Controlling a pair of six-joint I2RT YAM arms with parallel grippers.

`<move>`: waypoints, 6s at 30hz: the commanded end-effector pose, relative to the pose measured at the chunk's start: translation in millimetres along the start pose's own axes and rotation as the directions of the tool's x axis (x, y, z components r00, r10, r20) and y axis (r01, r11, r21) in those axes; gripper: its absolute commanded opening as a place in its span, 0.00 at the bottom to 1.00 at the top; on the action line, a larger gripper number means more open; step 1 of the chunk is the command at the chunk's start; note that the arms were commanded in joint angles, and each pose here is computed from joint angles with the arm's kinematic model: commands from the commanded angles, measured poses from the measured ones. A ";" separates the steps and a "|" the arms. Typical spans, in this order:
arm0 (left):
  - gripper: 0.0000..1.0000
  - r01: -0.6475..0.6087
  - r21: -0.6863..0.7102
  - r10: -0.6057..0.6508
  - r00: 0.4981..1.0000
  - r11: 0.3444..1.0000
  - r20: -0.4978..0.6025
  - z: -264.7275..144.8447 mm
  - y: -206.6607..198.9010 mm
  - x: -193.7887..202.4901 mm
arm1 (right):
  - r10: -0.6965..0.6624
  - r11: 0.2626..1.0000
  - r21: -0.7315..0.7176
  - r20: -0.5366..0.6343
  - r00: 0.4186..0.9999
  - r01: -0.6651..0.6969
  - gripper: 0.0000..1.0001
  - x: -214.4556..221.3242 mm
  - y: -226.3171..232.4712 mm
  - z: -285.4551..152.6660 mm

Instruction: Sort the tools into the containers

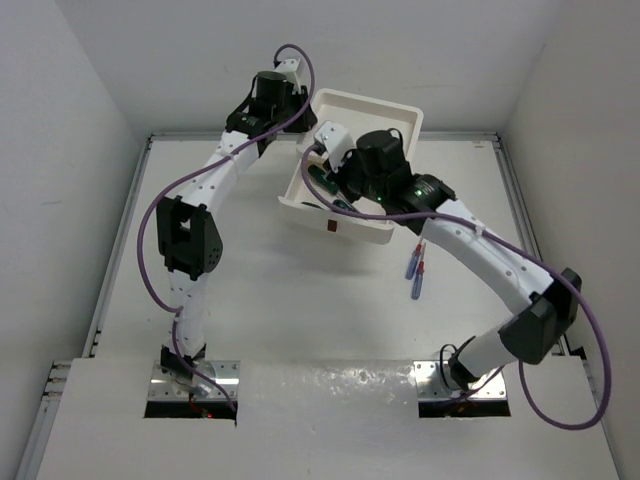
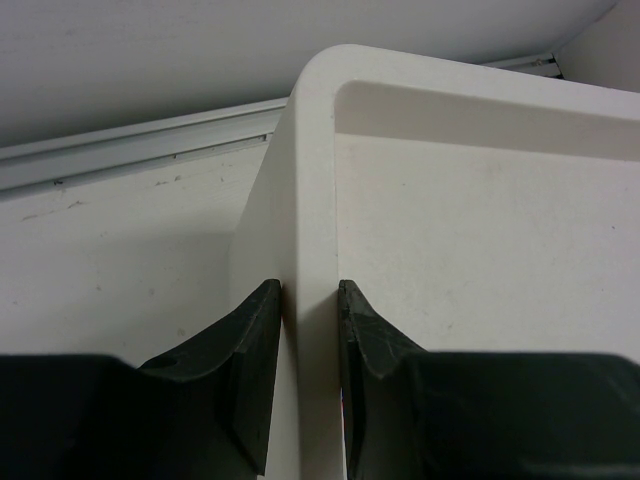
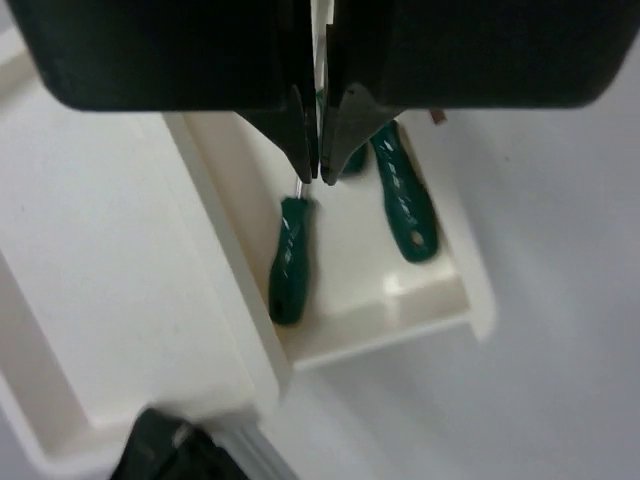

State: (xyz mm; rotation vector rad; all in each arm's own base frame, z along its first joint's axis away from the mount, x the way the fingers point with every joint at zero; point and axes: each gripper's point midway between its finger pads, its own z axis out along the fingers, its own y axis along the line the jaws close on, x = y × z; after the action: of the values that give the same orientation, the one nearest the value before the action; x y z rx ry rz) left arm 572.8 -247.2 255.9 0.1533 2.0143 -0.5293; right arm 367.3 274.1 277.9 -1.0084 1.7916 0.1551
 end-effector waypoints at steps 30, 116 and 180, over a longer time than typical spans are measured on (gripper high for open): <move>0.00 0.018 -0.031 -0.023 0.984 0.999 -0.175 13.8 12.6 65.4 | 0.306 0.902 0.283 0.115 0.945 -0.326 0.00 68.7 6.3 43.7; 0.00 -0.157 0.057 0.165 0.970 0.986 -0.179 18.1 3.9 73.0 | 0.461 0.816 0.367 0.050 0.886 -0.446 0.00 91.3 -63.1 43.8; 0.00 -0.176 0.138 0.201 0.959 0.975 -0.198 24.8 -8.7 85.8 | 0.629 0.440 0.574 0.352 0.693 -0.691 0.06 138.5 -113.7 112.7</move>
State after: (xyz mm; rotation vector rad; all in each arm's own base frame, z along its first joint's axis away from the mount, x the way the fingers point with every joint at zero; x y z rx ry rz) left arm 584.9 -261.1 258.2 0.3432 1.8902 -0.4669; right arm 470.2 197.4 96.4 0.1657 2.0589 0.0280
